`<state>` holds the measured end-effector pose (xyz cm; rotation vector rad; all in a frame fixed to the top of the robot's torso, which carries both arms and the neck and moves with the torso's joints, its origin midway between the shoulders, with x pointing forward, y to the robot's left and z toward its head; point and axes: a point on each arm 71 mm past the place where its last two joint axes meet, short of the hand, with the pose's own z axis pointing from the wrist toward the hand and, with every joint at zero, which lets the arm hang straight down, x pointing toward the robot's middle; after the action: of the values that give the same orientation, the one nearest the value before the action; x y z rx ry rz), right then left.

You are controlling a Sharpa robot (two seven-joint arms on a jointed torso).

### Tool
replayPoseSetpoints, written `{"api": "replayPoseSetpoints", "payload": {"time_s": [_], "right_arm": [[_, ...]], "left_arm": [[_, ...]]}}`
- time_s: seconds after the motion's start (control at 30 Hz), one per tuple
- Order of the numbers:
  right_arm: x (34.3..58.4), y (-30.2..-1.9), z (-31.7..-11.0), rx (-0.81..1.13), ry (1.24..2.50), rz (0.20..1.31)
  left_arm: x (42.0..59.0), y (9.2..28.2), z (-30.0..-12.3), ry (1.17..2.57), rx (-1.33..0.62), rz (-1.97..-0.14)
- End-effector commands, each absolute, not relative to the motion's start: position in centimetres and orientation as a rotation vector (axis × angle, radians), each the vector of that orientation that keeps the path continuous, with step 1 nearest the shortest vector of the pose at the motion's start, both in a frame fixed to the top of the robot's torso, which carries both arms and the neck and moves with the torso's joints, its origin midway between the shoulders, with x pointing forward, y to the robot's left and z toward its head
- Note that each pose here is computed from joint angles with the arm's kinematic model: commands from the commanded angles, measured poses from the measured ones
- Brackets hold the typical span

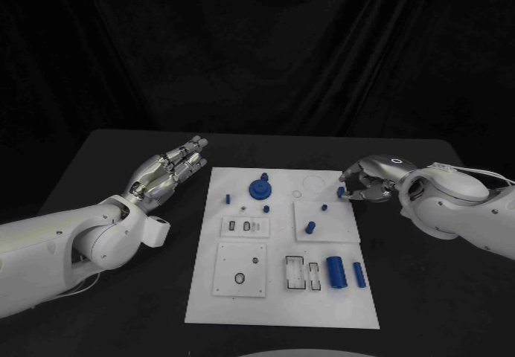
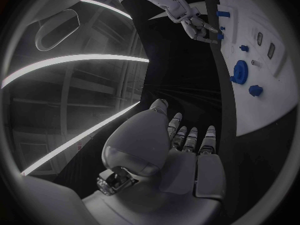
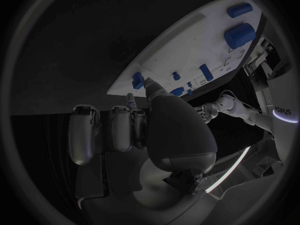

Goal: Assemble the parts on the task board

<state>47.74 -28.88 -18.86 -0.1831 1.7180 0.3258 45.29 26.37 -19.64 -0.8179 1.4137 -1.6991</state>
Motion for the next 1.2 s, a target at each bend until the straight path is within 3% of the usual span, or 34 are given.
{"api": "replayPoseSetpoints", "payload": {"time_s": [0.03,1.2], "right_arm": [[47.8,-28.7,-18.9,-0.195,1.701,0.338],[48.3,-28.3,-20.1,-0.19,1.689,0.339]], "left_arm": [[45.2,26.2,-19.6,1.406,-0.806,-1.723],[45.2,26.3,-19.7,1.415,-0.809,-1.726]]}}
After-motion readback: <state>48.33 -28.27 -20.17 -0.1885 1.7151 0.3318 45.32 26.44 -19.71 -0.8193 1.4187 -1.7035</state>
